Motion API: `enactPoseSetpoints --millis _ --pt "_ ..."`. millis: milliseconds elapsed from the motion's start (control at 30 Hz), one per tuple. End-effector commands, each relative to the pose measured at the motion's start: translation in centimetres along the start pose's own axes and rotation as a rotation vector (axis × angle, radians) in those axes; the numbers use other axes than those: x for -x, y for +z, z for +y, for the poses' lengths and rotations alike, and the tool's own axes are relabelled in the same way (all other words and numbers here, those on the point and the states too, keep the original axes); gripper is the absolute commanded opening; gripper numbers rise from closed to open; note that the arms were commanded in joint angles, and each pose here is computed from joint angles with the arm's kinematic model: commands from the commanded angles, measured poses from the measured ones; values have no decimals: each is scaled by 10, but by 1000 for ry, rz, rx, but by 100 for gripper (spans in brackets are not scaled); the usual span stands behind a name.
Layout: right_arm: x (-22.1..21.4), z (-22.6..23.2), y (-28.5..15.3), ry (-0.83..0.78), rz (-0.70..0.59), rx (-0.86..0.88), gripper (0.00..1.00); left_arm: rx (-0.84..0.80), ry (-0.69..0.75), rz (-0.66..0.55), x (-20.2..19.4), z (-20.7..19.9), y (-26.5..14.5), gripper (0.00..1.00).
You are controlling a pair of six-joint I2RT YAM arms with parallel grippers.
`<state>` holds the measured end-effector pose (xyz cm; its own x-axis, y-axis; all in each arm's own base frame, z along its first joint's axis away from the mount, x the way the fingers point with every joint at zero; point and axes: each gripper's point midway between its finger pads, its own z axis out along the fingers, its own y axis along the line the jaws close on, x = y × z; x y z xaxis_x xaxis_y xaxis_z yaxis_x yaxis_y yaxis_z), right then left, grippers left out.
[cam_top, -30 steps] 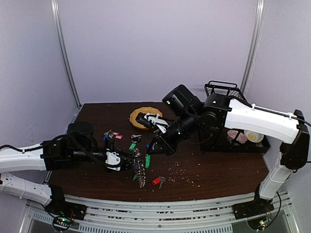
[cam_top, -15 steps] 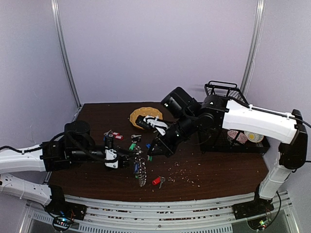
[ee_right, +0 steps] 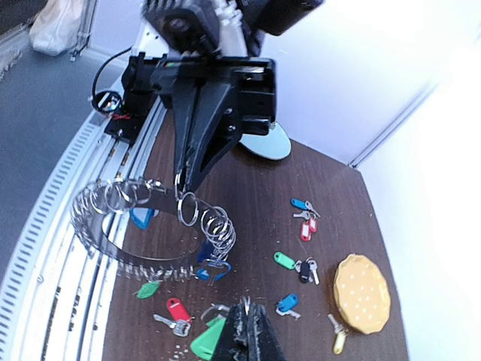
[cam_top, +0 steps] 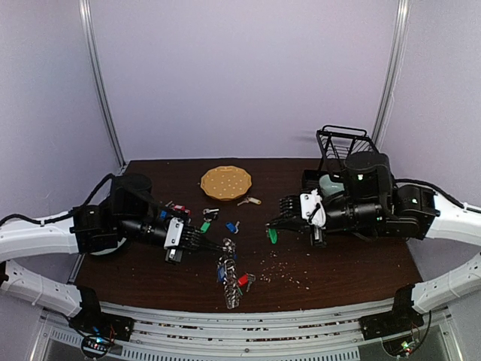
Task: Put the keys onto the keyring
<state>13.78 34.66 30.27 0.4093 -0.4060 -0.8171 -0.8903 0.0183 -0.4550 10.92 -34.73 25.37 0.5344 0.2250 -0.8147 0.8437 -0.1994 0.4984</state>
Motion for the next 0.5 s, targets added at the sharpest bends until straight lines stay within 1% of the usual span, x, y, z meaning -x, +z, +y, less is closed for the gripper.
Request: enactPoseSetpoints --millis 0,100,200,467 --pt "12 1 20 -342 -67 45 0 -10 -49 -121 43 10 2 0" --pt "24 4 22 -440 -102 87 0 -24 -56 -119 49 9 7 0" --pt "32 6 20 -498 -140 98 0 -20 -54 -122 52 12 8 0" --pt "36 8 26 -628 -162 49 0 -25 -40 -111 55 14 7 0"
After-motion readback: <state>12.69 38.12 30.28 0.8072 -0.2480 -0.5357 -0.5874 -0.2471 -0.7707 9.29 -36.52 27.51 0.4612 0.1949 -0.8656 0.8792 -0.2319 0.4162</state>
